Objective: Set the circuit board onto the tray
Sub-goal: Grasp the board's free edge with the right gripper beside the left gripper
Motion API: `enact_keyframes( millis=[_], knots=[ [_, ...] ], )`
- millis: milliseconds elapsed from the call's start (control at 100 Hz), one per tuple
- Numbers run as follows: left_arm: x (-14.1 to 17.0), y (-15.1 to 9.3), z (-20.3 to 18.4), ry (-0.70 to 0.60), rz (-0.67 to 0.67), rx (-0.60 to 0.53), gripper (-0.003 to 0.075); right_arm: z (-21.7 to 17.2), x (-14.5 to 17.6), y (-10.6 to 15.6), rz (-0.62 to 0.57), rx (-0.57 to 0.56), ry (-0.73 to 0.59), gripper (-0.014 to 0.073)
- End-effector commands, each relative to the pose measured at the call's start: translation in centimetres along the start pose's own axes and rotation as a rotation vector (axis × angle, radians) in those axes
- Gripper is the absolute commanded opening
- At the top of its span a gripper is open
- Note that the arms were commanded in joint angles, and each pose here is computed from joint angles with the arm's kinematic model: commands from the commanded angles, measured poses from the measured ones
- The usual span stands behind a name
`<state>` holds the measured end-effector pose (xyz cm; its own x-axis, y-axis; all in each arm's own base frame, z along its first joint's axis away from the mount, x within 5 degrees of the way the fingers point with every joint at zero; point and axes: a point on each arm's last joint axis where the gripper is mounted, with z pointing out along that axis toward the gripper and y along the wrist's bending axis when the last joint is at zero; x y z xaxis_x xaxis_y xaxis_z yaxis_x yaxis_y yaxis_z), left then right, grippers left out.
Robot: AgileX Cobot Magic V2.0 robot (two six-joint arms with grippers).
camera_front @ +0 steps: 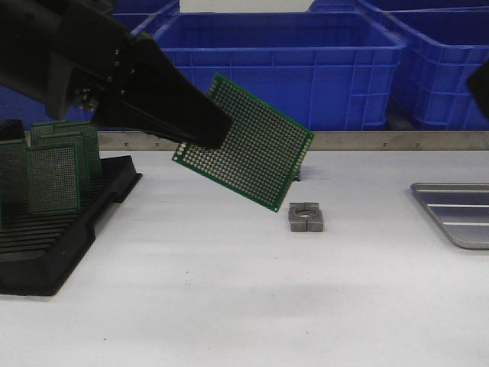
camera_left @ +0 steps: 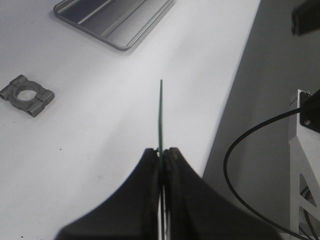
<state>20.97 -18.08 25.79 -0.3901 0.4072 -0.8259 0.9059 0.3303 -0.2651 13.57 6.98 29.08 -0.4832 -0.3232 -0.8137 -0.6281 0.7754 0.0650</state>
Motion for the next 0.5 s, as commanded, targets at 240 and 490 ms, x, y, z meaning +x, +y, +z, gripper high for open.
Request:
enact_keyframes(
  millis=[240,490],
  knots=[
    [-1.7,-0.9,-0.7,-0.076,-0.004,0.034,-0.002,3.6,-3.4,1.0,-0.412,-0.258,-0.054,0.0515],
    [-1.7,-0.9,-0.7,-0.076,-0.004,0.034,-0.002,6.9,-5.4,-0.2,-0.438,-0.322,0.001,0.0515]
  ],
)
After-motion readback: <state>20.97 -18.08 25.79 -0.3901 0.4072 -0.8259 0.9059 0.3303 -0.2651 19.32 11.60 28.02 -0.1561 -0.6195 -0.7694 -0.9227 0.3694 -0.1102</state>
